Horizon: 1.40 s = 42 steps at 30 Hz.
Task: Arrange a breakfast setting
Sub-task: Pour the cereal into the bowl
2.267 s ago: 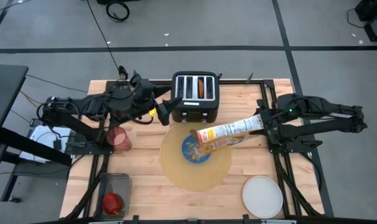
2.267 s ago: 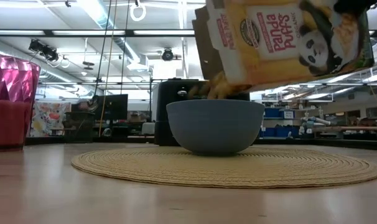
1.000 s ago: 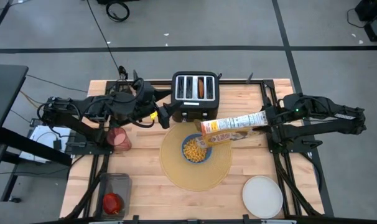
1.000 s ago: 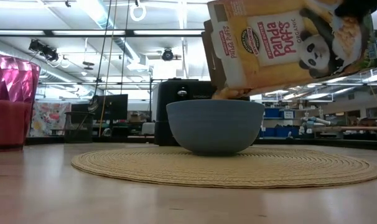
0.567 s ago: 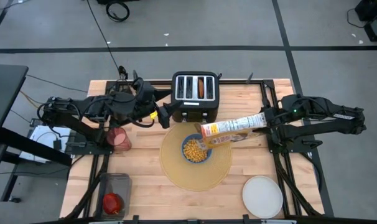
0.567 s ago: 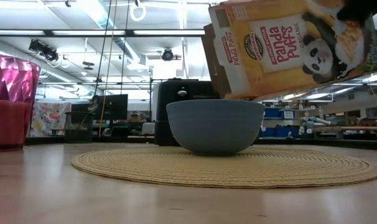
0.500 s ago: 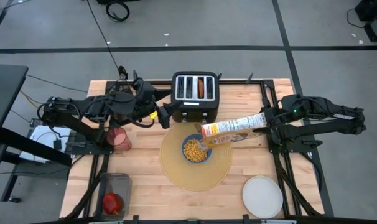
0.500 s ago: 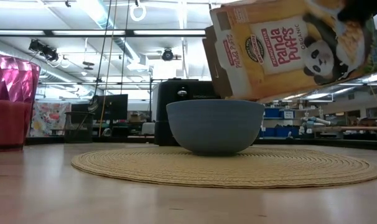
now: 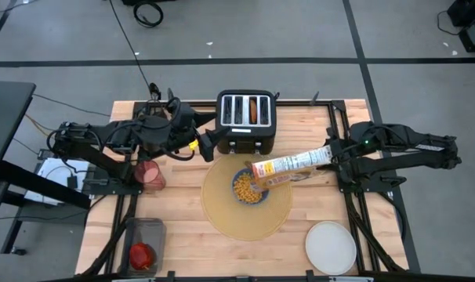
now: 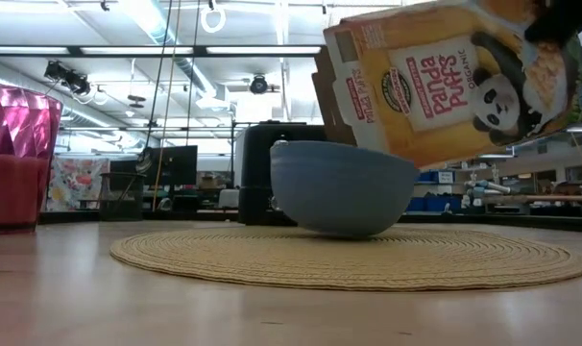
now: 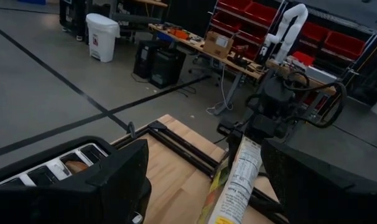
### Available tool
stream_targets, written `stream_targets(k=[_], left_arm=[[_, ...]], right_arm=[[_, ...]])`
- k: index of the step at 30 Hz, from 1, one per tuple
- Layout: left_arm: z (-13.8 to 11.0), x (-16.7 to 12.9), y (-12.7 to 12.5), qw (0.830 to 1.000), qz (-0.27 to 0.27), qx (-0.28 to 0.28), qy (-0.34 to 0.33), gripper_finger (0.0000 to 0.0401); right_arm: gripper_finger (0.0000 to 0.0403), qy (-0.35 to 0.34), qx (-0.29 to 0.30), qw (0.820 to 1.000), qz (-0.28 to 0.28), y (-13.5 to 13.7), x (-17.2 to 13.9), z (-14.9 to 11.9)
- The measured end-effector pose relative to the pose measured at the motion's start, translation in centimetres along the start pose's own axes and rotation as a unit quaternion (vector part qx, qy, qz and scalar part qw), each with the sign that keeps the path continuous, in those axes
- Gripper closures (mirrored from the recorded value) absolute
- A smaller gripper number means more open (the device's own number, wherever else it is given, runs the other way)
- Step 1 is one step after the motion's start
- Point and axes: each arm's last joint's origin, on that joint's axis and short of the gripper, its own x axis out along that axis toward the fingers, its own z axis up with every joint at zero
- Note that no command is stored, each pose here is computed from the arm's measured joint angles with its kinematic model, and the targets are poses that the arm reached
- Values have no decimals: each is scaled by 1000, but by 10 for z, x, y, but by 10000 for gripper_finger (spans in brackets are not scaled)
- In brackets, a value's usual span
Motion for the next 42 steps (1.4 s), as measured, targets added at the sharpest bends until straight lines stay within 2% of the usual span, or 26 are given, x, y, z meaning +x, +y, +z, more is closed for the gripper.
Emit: stream_targets(k=[6,16,33,42], left_arm=[[1,0,-1,1000,-2,-4,-5,83],[1,0,-1,1000,-3,-4,-5,83],[12,-2,9,1000,8,-4,-22,83],[38,-5,0,990,-59,27,-125,83]], right_arm=[[175,-36,6,999,14,1,-1,6],[175,-45,6,999,15,3,-18,12],[175,-107,72,991,29,9,-47,0],[175,-176,94,979,41,10,-57,6]])
